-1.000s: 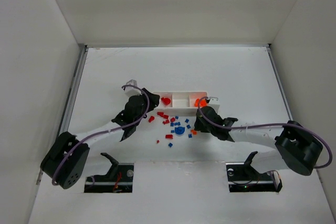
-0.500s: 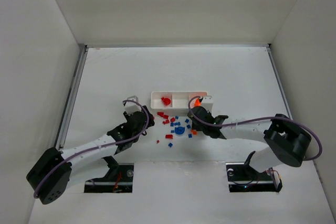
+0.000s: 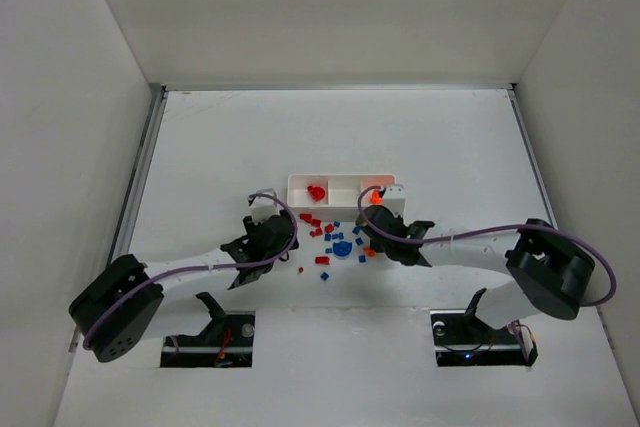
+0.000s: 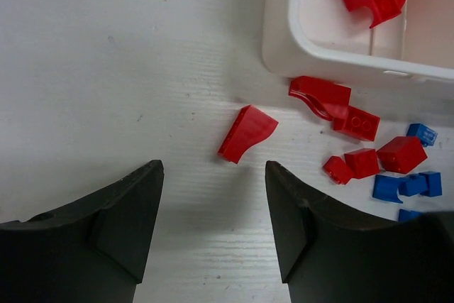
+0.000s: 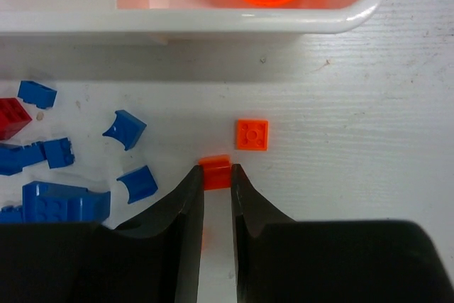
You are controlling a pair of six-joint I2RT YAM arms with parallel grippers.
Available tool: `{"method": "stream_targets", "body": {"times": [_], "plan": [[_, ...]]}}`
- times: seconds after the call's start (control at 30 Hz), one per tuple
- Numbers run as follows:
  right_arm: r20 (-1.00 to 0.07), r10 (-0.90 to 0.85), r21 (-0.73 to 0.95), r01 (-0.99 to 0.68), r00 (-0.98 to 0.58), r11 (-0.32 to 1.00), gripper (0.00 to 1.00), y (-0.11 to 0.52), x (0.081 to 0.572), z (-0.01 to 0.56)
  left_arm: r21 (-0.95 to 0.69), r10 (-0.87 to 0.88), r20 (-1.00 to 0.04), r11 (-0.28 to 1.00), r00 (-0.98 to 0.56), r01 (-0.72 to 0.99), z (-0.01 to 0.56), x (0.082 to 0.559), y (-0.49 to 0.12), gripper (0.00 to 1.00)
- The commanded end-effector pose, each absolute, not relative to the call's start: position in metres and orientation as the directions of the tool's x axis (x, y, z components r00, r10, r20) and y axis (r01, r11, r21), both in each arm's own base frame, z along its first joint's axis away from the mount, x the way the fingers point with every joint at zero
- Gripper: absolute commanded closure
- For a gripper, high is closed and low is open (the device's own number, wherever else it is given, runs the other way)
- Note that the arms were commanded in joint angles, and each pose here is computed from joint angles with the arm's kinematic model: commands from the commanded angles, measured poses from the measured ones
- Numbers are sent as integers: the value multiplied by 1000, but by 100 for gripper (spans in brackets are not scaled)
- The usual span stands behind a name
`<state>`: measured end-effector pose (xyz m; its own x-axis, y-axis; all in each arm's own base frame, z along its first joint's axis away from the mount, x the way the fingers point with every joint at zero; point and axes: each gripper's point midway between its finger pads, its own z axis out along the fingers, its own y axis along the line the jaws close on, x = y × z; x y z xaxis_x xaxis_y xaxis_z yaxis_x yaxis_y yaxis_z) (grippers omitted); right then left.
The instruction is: Sort the legos into containers by color
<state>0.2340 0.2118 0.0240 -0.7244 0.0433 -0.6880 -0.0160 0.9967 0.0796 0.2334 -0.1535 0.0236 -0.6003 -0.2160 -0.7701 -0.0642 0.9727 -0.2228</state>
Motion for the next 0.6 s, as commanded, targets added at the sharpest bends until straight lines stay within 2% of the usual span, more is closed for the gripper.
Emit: {"method": "stream_targets", "body": {"times": [0.0,0.27,0.4,0.57], "plan": [[-702,54,114,-36,-710,993,84,212,231,41,-251,-219,-788,968,-576,-25,37,245,-171,43],[-768,130,223,-72,-627,972,83,214,249,100,-217,-186,-795,976,-578,-16,32,252,-175,46],[-812,193,281,-79,-551,956,83,207,283,142,-211,-186,-796,977,-576,-25,31,254,-172,47],[-831,237,318,-80,-504,945,82,205,325,160,-191,-167,-792,981,-587,-21,25,254,-171,52]]}}
